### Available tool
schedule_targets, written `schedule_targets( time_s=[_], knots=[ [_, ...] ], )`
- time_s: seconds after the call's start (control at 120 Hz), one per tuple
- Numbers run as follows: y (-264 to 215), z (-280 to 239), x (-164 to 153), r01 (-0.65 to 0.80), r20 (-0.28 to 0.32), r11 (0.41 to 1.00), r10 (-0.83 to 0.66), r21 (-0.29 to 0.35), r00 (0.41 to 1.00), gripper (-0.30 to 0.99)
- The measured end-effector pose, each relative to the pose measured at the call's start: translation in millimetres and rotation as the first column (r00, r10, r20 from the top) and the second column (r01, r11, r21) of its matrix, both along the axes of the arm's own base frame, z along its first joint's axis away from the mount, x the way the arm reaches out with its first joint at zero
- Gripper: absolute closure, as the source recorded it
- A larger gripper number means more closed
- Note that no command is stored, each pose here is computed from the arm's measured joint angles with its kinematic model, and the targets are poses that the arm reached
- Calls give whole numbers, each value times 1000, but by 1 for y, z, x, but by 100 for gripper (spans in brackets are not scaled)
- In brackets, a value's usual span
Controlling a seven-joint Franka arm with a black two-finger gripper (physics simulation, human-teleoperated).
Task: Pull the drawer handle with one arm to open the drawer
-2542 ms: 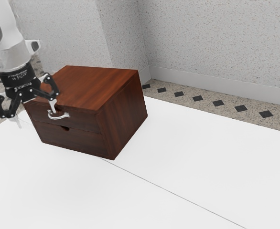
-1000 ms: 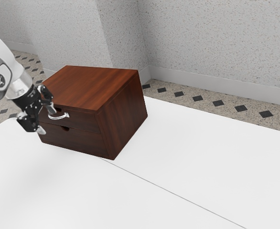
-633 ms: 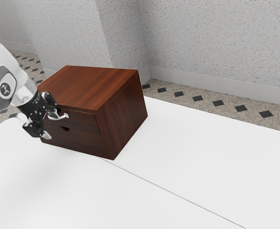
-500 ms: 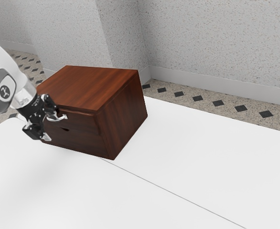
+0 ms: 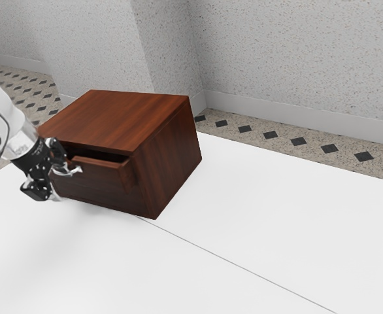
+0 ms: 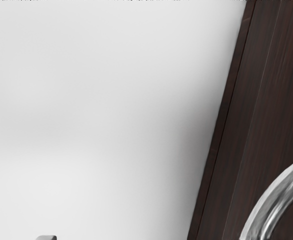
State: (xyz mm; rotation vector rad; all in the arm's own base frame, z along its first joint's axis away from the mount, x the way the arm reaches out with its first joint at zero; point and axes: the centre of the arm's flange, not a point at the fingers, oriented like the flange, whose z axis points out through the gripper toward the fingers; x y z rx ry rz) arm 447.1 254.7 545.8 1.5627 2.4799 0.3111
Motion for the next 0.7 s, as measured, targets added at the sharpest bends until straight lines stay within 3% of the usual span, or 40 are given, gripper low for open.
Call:
schedule_targets(
  time_s=[0.7],
  knots=[
    [-6, -4, -54, -57, 17, 998, 57, 26, 998, 26]
  ],
)
